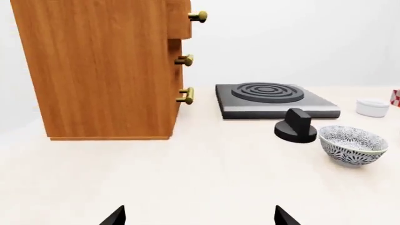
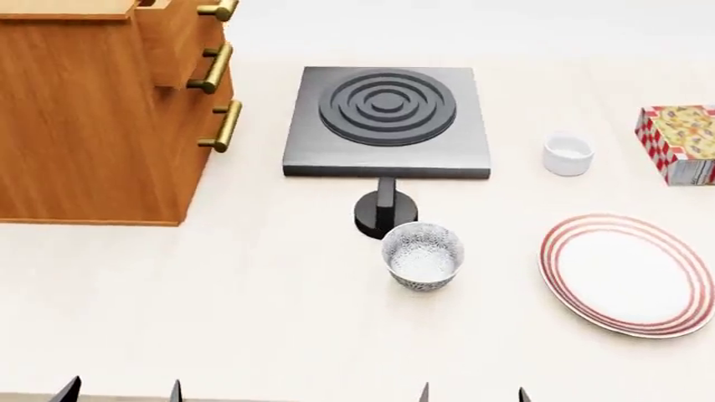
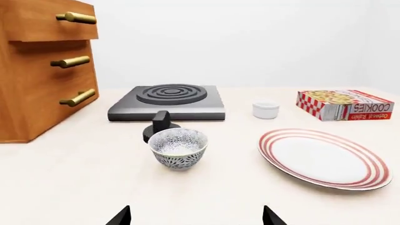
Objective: Pick the akita bowl on the wooden cabinet and place it on the plate.
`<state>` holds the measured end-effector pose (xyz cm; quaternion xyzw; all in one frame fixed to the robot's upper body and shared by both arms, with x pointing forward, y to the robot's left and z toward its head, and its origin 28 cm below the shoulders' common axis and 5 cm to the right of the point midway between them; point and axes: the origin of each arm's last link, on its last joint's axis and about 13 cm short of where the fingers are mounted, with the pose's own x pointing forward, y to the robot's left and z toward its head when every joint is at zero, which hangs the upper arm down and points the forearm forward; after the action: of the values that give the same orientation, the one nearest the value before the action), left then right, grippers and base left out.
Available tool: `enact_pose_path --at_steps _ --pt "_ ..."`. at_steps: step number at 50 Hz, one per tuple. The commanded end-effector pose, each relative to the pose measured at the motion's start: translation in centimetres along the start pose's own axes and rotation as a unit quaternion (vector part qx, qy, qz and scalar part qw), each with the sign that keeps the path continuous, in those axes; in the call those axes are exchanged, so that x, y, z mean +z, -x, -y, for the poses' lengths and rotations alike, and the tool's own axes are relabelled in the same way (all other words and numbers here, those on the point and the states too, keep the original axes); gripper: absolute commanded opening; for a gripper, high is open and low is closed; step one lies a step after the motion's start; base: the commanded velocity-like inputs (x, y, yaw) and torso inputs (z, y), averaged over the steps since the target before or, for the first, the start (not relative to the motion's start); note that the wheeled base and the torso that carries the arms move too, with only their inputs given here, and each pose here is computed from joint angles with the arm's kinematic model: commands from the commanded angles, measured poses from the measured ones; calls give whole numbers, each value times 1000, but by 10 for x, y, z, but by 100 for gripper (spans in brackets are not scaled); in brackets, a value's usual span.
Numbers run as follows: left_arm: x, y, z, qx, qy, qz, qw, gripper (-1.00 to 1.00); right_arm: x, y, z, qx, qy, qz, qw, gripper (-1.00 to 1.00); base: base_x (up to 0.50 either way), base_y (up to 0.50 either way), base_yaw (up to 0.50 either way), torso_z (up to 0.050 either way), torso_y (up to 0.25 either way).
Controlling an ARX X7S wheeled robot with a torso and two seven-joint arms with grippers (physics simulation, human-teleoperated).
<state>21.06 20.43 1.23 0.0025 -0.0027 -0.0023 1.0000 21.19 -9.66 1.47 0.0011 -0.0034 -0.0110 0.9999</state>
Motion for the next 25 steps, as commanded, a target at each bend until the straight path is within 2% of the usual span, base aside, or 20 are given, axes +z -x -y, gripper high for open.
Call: enact_pose_path --at_steps 1,12,25 --pt "0 0 0 0 -2 0 1000 100 0 0 0 1 3 0 1000 100 0 500 0 0 0" --pt "1 1 0 0 -4 0 1000 100 0 0 0 2 5 0 1000 100 0 456 0 0 0" --pt "1 0 1 0 -4 0 1000 100 0 0 0 3 6 0 1000 100 0 276 0 0 0"
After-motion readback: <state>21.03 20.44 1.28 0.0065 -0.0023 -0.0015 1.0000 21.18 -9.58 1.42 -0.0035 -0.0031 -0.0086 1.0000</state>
